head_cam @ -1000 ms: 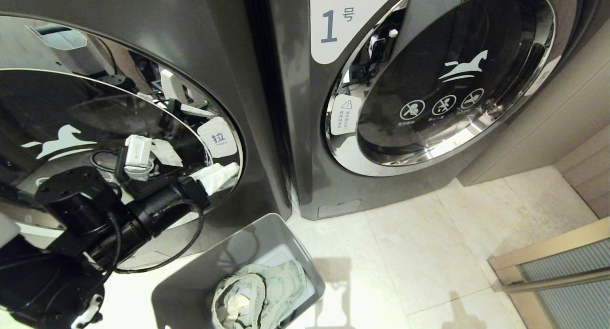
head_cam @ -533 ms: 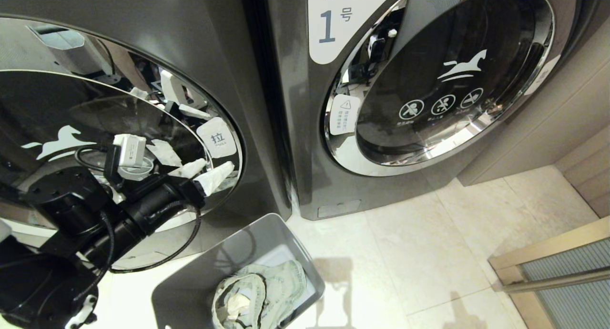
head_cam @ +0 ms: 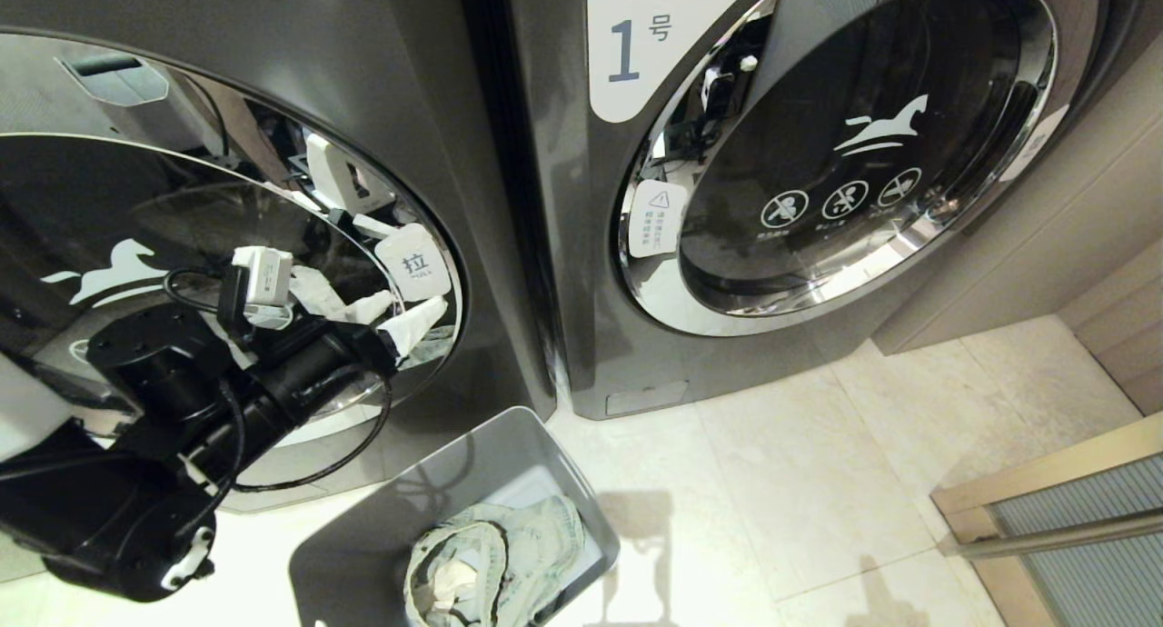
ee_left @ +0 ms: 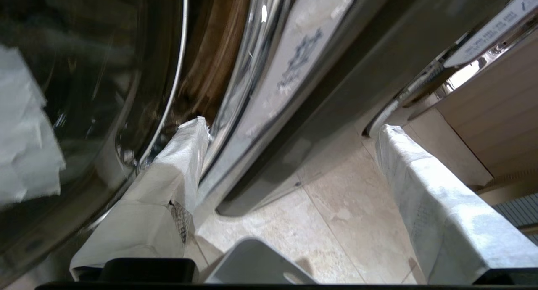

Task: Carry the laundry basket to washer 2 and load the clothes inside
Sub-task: Open the lid of the washing machine

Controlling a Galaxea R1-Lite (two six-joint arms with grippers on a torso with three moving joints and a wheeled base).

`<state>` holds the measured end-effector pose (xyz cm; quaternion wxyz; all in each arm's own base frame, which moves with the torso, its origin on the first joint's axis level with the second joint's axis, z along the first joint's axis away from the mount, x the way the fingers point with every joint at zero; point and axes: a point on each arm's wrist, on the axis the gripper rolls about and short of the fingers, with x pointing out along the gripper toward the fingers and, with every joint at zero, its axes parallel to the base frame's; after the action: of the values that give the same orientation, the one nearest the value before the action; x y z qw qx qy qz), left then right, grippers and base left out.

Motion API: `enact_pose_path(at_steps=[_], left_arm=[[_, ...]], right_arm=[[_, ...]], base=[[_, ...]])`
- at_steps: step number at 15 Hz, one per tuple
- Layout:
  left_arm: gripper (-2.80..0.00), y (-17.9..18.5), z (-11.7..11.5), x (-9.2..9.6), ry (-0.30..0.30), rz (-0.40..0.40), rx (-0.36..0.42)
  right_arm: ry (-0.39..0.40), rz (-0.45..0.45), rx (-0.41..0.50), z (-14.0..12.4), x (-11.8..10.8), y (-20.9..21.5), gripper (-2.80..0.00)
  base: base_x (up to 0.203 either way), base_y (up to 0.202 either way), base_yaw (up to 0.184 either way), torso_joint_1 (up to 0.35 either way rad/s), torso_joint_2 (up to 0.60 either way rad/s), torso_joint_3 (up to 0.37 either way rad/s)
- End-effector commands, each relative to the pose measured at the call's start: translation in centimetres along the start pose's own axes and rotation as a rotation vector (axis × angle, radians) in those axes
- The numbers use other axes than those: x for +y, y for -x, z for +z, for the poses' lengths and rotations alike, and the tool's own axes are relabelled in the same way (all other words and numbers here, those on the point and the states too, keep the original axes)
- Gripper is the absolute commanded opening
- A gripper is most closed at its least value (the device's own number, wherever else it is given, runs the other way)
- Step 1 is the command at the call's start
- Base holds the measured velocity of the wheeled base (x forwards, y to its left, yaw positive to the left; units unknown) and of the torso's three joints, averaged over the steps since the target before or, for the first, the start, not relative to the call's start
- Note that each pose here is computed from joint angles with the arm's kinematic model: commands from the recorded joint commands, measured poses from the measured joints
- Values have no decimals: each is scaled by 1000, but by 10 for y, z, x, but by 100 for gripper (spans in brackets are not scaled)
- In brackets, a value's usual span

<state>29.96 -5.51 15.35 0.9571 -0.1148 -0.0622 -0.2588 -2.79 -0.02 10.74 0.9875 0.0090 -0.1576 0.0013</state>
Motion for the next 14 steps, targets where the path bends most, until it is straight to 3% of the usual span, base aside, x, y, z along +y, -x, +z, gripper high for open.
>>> enact_pose_path(at_steps=[1, 12, 13, 14], left_arm=[[0, -10, -6, 6, 1, 0, -1], [0, -35, -11, 16, -4, -52, -21], [-280, -36, -11, 16, -5, -52, -24], [-280, -37, -10, 16, -8, -54, -30]], right_arm=[[0, -1, 39, -11, 0, -1, -280], [0, -1, 39, -11, 0, -1, -280], [0, -1, 39, -11, 0, -1, -280], [0, -1, 39, -11, 0, -1, -280]], base=[[0, 0, 0, 0, 0, 0], [0, 0, 0, 0, 0, 0], [0, 0, 0, 0, 0, 0], [0, 0, 0, 0, 0, 0]])
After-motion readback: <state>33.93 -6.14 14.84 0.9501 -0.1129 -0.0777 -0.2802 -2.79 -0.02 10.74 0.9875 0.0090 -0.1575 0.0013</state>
